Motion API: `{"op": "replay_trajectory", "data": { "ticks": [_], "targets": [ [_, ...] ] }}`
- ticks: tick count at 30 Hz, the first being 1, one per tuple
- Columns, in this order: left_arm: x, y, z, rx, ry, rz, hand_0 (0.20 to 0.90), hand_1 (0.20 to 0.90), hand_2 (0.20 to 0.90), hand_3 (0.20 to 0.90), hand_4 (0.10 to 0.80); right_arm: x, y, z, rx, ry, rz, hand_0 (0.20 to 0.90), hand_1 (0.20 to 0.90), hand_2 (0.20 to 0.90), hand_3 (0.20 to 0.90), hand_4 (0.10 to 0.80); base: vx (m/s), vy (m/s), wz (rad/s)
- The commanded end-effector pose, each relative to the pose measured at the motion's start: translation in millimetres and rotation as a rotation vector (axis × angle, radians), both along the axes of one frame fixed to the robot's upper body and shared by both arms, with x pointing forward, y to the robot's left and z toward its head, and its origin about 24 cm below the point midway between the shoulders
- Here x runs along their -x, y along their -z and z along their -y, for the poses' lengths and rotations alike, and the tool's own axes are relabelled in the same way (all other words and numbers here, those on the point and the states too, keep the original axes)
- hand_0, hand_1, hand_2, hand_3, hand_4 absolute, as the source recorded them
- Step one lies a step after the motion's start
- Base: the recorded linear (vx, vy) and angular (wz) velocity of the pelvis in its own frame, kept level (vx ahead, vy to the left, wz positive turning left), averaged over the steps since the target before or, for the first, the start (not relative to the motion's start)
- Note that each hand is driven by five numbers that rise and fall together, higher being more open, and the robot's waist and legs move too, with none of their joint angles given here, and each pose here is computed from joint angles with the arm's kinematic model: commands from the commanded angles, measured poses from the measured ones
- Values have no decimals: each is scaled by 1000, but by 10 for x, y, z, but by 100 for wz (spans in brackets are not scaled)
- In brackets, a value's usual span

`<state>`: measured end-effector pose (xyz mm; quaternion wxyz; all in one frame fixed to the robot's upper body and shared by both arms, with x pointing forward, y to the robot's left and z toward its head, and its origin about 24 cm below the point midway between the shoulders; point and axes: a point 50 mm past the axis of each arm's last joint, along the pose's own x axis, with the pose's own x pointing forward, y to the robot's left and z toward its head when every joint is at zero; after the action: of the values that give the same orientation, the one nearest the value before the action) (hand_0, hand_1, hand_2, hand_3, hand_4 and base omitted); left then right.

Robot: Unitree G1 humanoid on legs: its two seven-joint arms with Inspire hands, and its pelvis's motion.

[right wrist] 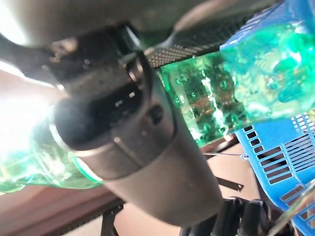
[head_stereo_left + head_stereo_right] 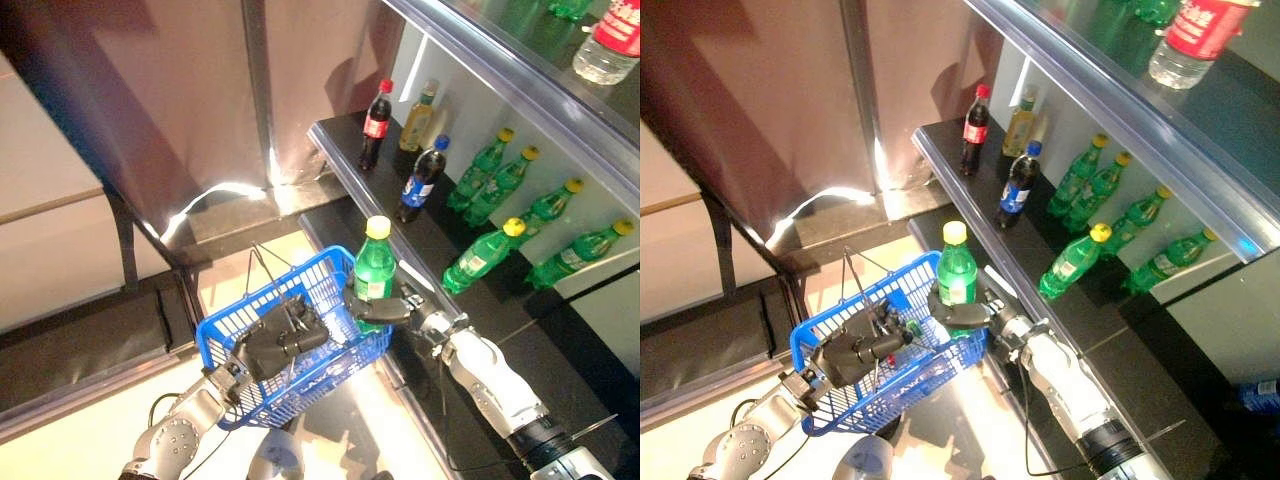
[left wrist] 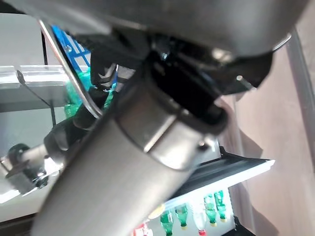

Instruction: Pick up the drink and place into the basket.

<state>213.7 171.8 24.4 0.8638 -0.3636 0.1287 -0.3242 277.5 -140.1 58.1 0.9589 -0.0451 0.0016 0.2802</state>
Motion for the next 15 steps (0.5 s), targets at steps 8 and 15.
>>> {"op": "replay_trajectory", "data": {
  "ticks": [8, 15],
  "targets": [
    [8, -1080, 632, 276, 407, 593, 300, 300, 300, 200, 100, -291, -689, -272, -95, -53, 336, 300, 300, 300, 200, 100, 32, -25, 14],
    [46, -1170, 678, 281, 460, 632, 300, 300, 300, 200, 100, -328, -588, -267, -45, -50, 304, 300, 300, 300, 200, 100, 14, 10, 4]
  ]
}}
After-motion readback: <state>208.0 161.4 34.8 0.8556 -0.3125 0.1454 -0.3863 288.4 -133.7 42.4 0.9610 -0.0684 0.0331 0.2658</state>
